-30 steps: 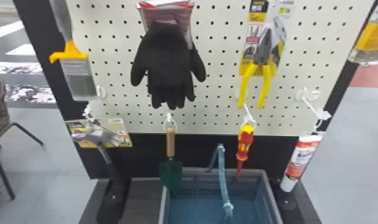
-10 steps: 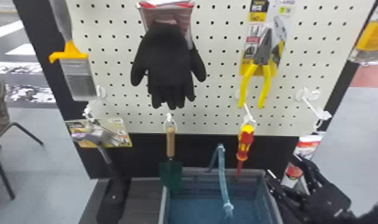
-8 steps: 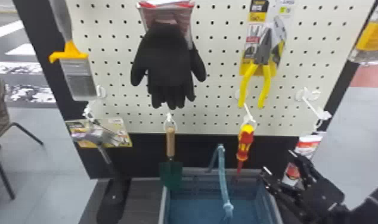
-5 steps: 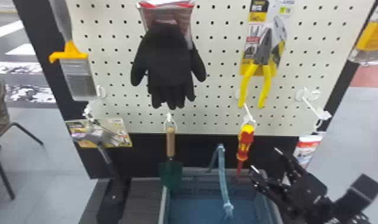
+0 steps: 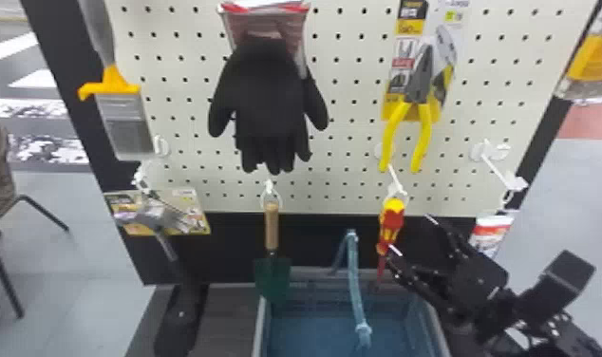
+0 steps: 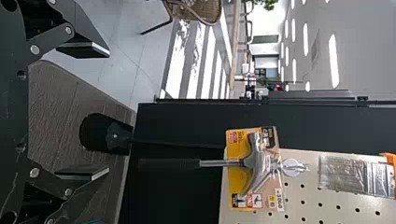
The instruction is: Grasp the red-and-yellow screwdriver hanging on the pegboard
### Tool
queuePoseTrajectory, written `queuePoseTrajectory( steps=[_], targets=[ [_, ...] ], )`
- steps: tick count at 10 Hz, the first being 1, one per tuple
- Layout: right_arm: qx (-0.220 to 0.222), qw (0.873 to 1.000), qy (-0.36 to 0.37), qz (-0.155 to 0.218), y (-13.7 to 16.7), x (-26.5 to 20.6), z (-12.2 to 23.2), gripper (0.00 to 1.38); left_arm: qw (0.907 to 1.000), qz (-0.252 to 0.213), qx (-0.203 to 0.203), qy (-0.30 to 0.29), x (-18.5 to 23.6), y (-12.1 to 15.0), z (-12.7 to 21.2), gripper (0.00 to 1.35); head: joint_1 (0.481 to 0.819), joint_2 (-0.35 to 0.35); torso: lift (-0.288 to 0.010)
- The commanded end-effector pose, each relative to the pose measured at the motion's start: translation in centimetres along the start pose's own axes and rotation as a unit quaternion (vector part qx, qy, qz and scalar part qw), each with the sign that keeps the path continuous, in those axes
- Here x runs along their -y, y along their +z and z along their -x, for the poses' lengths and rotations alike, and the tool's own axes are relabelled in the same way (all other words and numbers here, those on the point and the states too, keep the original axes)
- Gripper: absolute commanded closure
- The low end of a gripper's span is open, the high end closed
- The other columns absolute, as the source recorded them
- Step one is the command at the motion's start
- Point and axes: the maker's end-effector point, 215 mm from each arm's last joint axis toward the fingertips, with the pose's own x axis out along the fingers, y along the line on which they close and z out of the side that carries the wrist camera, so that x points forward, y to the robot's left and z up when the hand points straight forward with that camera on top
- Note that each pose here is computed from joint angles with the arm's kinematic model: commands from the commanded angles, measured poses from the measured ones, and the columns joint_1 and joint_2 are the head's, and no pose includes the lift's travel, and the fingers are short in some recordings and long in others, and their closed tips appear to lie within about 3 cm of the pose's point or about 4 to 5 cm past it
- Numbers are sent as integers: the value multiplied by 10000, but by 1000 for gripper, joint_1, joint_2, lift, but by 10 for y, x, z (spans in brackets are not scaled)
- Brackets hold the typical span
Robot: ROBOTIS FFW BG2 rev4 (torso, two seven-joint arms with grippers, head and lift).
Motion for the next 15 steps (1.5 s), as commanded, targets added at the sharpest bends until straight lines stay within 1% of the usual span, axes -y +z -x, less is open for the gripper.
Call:
queuePoseTrajectory(
  steps=[1, 2, 4, 6, 10, 11, 13, 14, 15],
  targets=[
    [4, 10000, 84, 24, 2, 4, -8, 441, 10000, 8, 3, -7, 1, 0, 0, 398, 549, 0, -100],
    [22, 9998, 162, -103, -3, 4, -14, 441, 10000, 1, 3, -13, 1, 0, -1, 398, 549, 0, -100],
    [36, 9995, 283, -105, -2, 1, -23, 441, 10000, 15, 19, -23, 2, 1, -2, 398, 549, 0, -100],
    [-6, 9980, 525, -342, -17, -10, -36, 441, 10000, 22, 17, -32, 3, 1, -2, 398, 549, 0, -100],
    [31, 9974, 644, -313, -13, -15, -47, 447, 10000, 25, 11, -42, 4, -1, -3, 398, 549, 0, -100],
    [31, 9974, 644, -313, -13, -15, -47, 530, 10000, 20, 0, -42, 4, -2, -3, 398, 549, 0, -100],
    [-2, 9974, 635, -335, -17, -16, -45, 772, 10000, 22, -6, -45, 4, -2, -2, 398, 549, 0, -100],
    [3, 9974, 634, -340, -16, -16, -46, 917, 10000, 25, 5, -46, 4, -2, -3, 398, 549, 0, -100],
    [-6, 9975, 629, -328, -17, -17, -45, 1004, 10000, 22, -6, -45, 4, -2, -2, 398, 549, 0, -100]
  ],
)
